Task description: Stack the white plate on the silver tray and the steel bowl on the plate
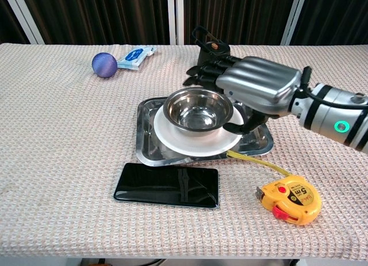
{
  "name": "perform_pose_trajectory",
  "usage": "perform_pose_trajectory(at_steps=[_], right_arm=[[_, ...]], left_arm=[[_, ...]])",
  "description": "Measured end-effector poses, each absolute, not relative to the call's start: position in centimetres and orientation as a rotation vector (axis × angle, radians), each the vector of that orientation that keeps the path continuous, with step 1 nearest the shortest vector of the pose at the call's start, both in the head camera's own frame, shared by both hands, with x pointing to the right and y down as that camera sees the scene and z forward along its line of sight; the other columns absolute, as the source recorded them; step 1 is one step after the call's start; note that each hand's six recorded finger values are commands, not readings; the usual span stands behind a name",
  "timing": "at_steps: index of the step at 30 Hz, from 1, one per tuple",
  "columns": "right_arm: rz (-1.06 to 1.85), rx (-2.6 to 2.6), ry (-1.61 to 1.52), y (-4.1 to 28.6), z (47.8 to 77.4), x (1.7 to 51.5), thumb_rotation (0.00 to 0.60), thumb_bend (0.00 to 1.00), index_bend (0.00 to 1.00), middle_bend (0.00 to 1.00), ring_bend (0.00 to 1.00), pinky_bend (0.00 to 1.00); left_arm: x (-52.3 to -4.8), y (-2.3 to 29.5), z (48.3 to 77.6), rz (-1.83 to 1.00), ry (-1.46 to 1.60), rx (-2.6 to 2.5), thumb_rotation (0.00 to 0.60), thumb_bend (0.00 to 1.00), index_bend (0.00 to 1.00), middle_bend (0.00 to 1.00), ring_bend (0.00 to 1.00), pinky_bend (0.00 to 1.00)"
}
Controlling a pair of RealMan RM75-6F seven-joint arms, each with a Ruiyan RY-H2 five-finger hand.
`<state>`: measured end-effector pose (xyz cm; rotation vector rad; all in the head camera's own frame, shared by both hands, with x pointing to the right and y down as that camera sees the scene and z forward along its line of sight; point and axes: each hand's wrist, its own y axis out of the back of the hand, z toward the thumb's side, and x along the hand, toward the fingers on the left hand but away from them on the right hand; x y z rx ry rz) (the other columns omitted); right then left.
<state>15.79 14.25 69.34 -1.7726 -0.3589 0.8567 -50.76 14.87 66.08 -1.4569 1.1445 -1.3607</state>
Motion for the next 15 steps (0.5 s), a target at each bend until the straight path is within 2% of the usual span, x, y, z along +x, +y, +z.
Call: perform_pose_trajectory(at_steps=[6,10,15], right_arm=[[0.879,-1.696,-0.549,13.7,65.1,21.9,0.6,0.23,0.0,0.0,0.0,0.0],[1.033,-1.639,-0.747,14.3,63.1,30.2,0.6,0.22,0.0,0.0,0.0,0.0],[1.308,-1.568,-0.966,16.7,62.7,41.0,0.6,0.21,0.0,0.0,0.0,0.0]], left_arm=[[-50.4,15.5,65.4,-1.329,1.154,-1.467,0.6,0.04,0.25,0.15,0.06,0.2],[-50.2,16.6,64.9,-1.316,1.13,-1.511,0.6,0.04,0.22,0.16,0.06,0.2],[-50.2,18.4,64.0,-1.326,1.084,-1.562,0.6,0.01,0.2,0.15,0.06,0.2]])
